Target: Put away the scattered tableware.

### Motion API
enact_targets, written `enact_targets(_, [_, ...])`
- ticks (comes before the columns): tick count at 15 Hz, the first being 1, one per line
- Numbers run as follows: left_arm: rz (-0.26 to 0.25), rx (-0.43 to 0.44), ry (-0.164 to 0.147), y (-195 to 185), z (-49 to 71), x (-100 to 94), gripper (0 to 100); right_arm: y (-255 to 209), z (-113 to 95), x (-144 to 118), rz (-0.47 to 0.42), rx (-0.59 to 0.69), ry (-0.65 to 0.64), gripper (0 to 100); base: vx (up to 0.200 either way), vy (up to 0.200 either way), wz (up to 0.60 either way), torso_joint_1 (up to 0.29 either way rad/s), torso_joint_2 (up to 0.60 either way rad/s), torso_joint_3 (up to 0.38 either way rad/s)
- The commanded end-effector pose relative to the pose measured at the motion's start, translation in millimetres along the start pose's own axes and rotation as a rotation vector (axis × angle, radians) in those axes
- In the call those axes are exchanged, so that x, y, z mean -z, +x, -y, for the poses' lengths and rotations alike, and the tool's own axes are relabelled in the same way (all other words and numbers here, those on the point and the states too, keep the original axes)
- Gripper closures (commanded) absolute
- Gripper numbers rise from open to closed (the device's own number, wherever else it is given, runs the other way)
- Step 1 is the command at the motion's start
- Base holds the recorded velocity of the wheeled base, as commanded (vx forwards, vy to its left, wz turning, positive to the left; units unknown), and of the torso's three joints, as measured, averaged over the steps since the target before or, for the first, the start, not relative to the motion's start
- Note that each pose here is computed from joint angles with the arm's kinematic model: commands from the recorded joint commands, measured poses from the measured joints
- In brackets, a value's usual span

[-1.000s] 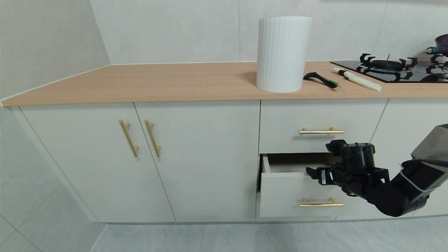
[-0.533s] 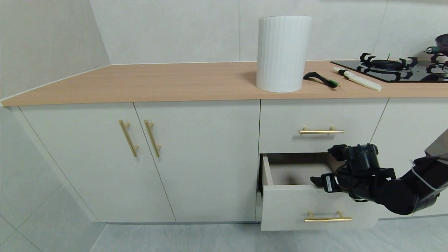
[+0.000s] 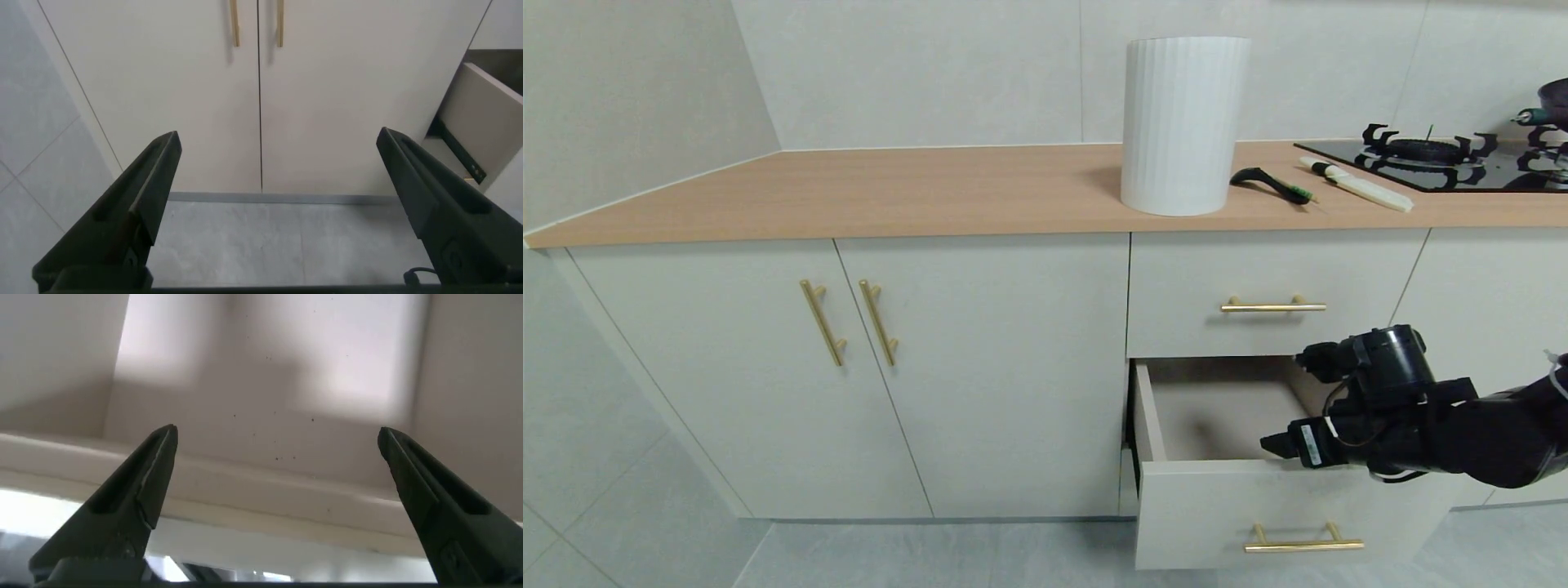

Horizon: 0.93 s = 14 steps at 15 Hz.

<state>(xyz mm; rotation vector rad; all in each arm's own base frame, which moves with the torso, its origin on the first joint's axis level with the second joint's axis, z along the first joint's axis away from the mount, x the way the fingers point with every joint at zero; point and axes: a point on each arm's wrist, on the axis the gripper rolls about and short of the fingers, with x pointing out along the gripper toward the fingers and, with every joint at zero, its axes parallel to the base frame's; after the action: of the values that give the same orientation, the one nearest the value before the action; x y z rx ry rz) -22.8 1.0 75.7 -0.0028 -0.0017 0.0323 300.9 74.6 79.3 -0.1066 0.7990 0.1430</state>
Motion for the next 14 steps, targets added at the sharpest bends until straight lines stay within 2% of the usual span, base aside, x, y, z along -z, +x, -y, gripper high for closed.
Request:
enact_targets(1, [0.001,0.000,0.000,0,0.0,-0.1,0,-19,-3,-6,0.015,-0.010,-0.024,0,0.000,0.000,0.00,0.000,0.00,0.000])
enact_targets(14, [0.000,0.000,0.000,0,0.0,0.0,0,-14,-8,5,-0.108,-0.019,-0.077,0,0.000,0.000,0.00,0.000,0.00,0.000])
